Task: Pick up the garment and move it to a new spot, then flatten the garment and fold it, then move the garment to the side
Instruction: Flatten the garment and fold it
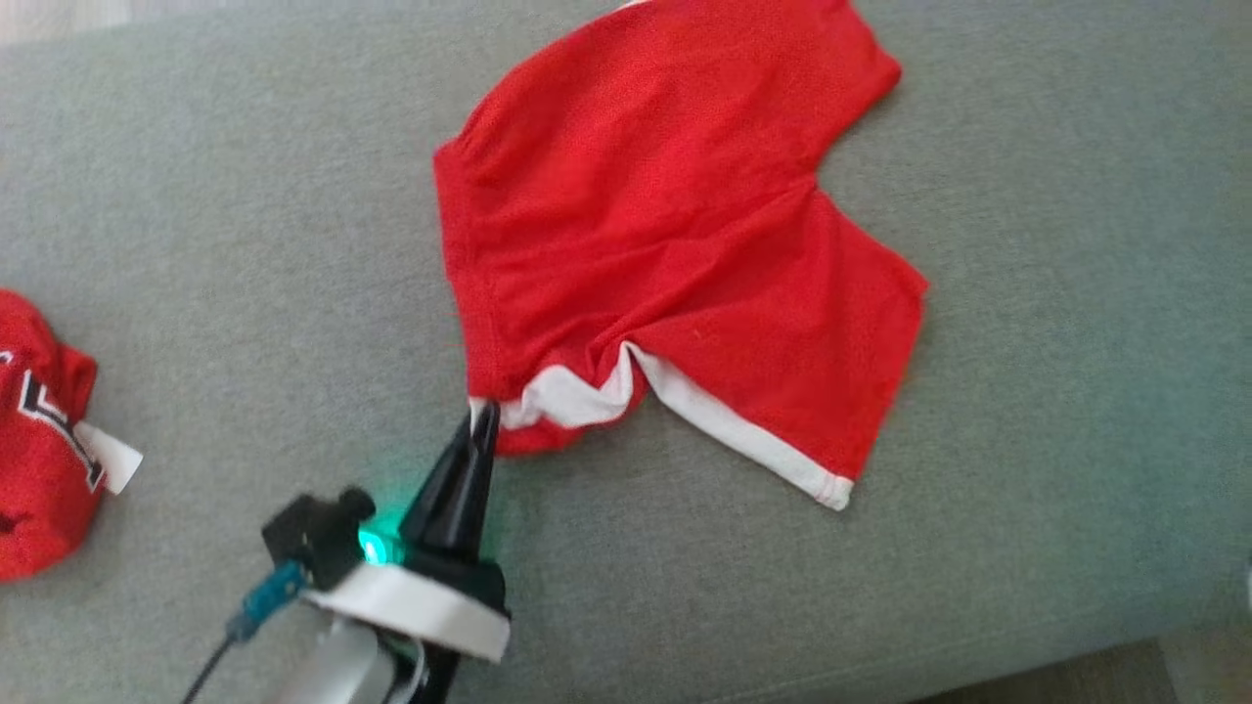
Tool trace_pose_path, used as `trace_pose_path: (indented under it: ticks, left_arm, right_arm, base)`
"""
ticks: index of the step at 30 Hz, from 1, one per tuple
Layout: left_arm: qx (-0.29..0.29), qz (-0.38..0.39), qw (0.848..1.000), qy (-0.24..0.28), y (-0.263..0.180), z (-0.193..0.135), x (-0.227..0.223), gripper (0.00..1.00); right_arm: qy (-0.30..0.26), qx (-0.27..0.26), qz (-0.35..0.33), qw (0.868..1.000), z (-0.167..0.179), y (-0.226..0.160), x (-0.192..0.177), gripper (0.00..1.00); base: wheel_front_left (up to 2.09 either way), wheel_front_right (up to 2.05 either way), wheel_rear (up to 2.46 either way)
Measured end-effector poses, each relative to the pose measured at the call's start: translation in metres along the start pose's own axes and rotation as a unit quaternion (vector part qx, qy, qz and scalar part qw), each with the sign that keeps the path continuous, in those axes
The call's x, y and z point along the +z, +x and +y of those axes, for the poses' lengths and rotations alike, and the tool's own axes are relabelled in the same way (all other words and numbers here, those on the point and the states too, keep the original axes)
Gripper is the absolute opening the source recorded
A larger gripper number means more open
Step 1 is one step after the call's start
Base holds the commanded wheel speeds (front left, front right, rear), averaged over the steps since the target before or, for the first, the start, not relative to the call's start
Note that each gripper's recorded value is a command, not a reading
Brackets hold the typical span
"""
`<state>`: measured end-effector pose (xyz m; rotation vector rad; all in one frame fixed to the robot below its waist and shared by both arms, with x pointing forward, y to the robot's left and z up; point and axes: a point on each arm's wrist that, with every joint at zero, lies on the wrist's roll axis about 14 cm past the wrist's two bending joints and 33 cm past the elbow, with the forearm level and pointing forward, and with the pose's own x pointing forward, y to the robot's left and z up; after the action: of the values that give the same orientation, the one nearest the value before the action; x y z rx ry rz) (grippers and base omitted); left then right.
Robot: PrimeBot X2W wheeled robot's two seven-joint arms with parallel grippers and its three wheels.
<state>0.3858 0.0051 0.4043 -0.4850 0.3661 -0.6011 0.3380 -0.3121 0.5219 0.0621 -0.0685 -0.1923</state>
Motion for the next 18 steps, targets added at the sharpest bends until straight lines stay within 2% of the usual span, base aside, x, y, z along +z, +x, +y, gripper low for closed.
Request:
trace_pose_path:
  ticks: [3,6,7,8,9,10,11,14,18]
  left_arm:
    - [-0.002,0.0,1.0,-0.004,-0.008,-0.005,-0.002,0.0]
    - [0.0,-0.007,1.0,-0.001,-0.011,-0.003,0.003,0.0]
    - [0.001,-0.01,1.0,0.003,-0.011,-0.002,0.005,0.0]
    - [0.002,-0.012,1.0,0.005,-0.011,-0.001,0.007,0.0]
    - [0.003,-0.016,1.0,0.005,-0.01,-0.001,0.009,0.0]
    - [0.003,-0.021,1.0,0.008,-0.009,0.0,0.013,0.0]
    - [0.002,-0.025,1.0,0.014,-0.007,0.001,0.016,0.0]
    - [-0.001,-0.042,0.999,0.029,0.0,0.003,0.031,0.0]
    - [-0.003,-0.059,0.998,0.039,0.006,0.006,0.044,0.0]
  right_arm:
    - [-0.005,0.002,0.006,1.0,0.001,-0.008,0.005,0.0]
    - [0.011,0.035,0.022,0.999,0.025,-0.003,-0.003,0.0]
    - [0.018,0.049,0.034,0.998,0.035,-0.002,-0.01,0.05]
    - [0.025,0.061,0.048,0.997,0.044,-0.002,-0.017,0.28]
    - [0.031,0.075,0.068,0.994,0.053,-0.002,-0.027,0.28]
    - [0.032,0.093,0.09,0.991,0.064,-0.004,-0.037,0.78]
    - [0.031,0.112,0.111,0.987,0.075,-0.005,-0.047,1.0]
    - [0.025,0.167,0.17,0.971,0.106,-0.012,-0.078,1.0]
    - [-0.011,0.242,0.262,0.934,0.135,-0.032,-0.124,1.0]
  base:
    - [0.0,0.0,0.0]
    - [0.0,0.0,0.0]
    - [0.0,0.0,0.0]
    - [0.0,0.0,0.0]
    - [0.0,0.0,0.0]
    - [0.0,0.0,0.0]
    - [0.0,0.0,0.0]
    - [0.0,0.0,0.0]
    - [0.0,0.0,0.0]
